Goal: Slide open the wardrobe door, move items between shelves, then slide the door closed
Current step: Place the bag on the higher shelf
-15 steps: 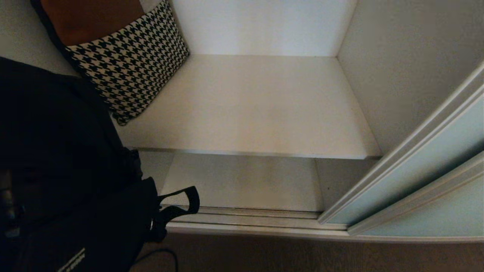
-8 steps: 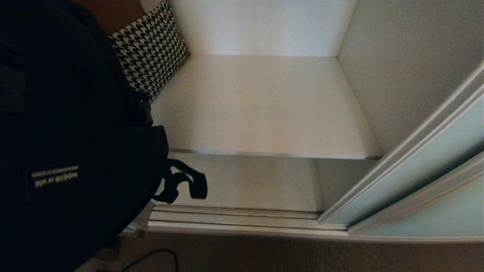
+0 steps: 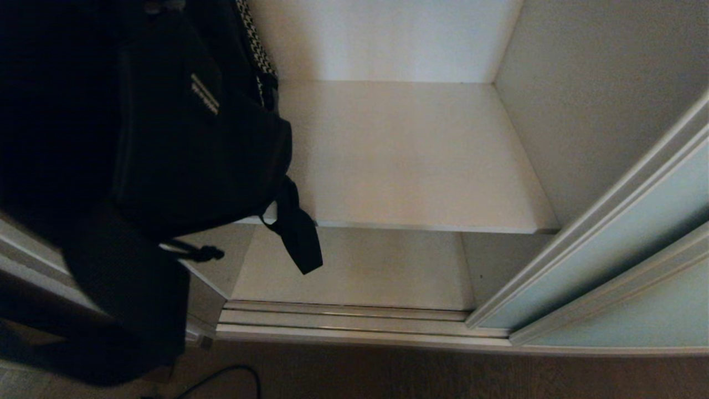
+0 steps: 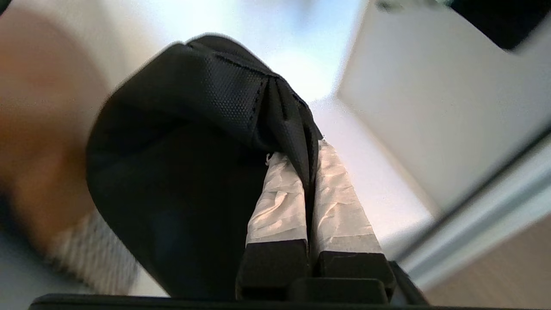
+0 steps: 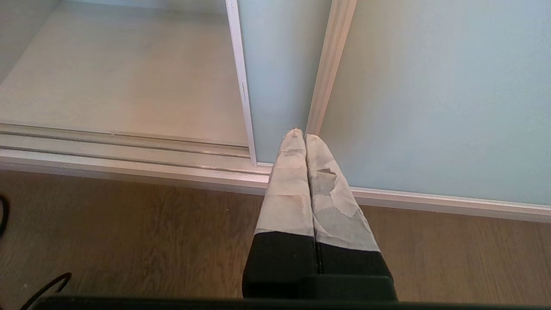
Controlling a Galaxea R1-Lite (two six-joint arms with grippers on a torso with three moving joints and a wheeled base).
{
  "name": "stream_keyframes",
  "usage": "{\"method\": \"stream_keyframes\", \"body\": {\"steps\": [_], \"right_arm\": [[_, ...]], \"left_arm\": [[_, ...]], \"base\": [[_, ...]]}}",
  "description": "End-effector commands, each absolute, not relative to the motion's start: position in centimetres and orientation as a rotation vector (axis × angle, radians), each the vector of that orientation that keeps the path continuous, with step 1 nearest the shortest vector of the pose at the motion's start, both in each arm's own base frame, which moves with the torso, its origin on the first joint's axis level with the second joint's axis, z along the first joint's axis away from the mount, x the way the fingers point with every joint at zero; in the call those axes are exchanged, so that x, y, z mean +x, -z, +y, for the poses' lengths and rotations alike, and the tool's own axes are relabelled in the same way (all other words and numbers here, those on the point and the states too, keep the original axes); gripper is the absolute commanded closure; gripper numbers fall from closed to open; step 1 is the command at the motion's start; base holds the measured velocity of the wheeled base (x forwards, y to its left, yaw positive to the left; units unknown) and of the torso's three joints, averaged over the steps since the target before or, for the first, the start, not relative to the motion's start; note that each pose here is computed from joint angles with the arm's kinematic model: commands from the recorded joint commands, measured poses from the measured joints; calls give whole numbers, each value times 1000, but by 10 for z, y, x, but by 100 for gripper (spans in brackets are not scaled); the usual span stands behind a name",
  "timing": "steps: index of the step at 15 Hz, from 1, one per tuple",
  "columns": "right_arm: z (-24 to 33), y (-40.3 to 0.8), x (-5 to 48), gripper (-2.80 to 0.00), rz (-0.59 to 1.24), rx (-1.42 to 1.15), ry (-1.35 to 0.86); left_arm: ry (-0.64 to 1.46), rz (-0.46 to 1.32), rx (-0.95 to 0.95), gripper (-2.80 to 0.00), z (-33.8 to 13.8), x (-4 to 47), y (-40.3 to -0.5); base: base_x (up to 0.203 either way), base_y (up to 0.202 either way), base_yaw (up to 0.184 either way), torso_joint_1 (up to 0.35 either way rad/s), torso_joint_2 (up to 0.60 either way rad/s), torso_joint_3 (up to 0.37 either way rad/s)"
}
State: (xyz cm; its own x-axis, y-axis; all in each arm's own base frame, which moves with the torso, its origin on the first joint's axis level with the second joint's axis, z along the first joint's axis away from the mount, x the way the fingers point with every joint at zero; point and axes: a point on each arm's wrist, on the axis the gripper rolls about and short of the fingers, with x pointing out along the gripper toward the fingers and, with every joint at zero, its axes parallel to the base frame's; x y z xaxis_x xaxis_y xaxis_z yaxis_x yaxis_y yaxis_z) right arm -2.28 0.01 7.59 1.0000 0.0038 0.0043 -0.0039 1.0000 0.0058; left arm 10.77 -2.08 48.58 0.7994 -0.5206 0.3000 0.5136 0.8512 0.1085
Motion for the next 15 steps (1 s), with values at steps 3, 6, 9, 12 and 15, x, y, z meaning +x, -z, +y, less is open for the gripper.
{"method": "stream_keyframes", "body": {"steps": [3, 6, 9, 12, 15], "right_arm": [[0, -76, -23, 0, -7, 6, -5], [0, -76, -23, 0, -8, 6, -5], [0, -76, -23, 0, -6, 6, -5], [0, -76, -23, 0, -6, 6, -5], [0, -76, -23, 0, -7, 6, -5]], "left_arm": [[579, -403, 27, 0, -39, 213, -478], [536, -559, 32, 0, -45, 263, -471], [473, -652, 22, 0, -52, 319, -447], [423, -698, 9, 0, -57, 358, -420], [411, -622, -31, 0, -70, 384, -391]], "base": [[0, 0, 0, 0, 0, 0], [0, 0, 0, 0, 0, 0], [0, 0, 0, 0, 0, 0], [0, 0, 0, 0, 0, 0], [0, 0, 0, 0, 0, 0]]}}
